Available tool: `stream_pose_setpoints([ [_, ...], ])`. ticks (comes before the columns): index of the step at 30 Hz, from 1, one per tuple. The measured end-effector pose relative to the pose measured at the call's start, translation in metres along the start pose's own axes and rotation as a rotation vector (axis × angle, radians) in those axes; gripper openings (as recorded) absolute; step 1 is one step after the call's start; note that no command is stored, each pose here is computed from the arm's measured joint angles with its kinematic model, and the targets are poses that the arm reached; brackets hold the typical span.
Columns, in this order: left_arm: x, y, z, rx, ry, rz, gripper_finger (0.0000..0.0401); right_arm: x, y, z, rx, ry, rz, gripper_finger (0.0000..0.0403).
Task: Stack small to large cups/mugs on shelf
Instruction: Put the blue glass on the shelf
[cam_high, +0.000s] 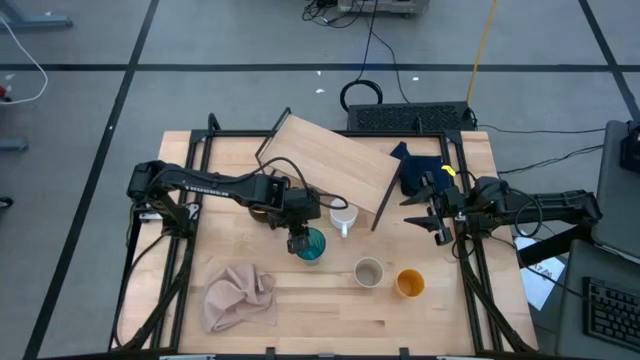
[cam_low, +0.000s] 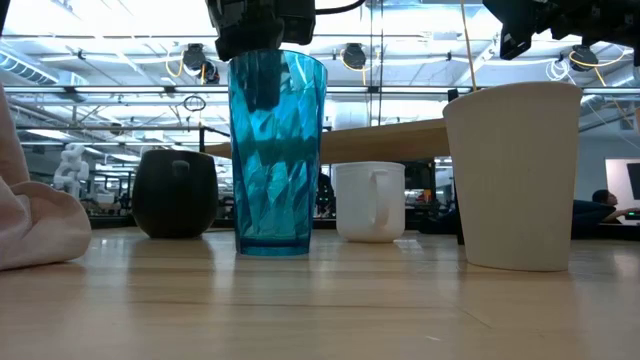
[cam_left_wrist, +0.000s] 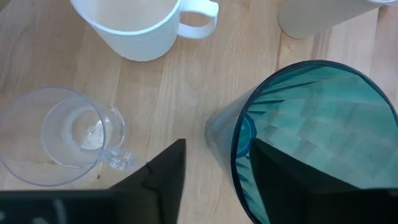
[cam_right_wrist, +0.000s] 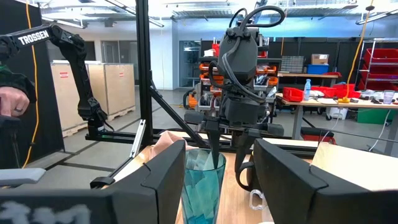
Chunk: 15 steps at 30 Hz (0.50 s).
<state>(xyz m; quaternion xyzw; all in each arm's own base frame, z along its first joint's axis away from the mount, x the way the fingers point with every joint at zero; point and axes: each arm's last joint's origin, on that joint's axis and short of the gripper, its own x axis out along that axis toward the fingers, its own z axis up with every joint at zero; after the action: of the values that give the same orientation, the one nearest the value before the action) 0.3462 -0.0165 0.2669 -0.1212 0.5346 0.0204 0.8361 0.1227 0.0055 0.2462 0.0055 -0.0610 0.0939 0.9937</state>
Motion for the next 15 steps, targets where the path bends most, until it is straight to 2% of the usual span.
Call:
stream_pose_setpoints([
  [4,0.0,0.0,-0.0001,0.002,0.001,0.0,0.012,0.0,0.0,0.0,0.0,0.0,0.0,0.0183],
  [11,0.0,-0.0003,-0.0005,0.13,0.007,-0.009,0.0021,0.0,0.0,0.0,0.0,0.0,0.001,0.0183],
  [15,-0.0001,-0.0013,-0.0012,0.167,0.016,-0.049,0.0013,0.0,0.0,0.0,-0.001,0.0,0.0,0.0183],
])
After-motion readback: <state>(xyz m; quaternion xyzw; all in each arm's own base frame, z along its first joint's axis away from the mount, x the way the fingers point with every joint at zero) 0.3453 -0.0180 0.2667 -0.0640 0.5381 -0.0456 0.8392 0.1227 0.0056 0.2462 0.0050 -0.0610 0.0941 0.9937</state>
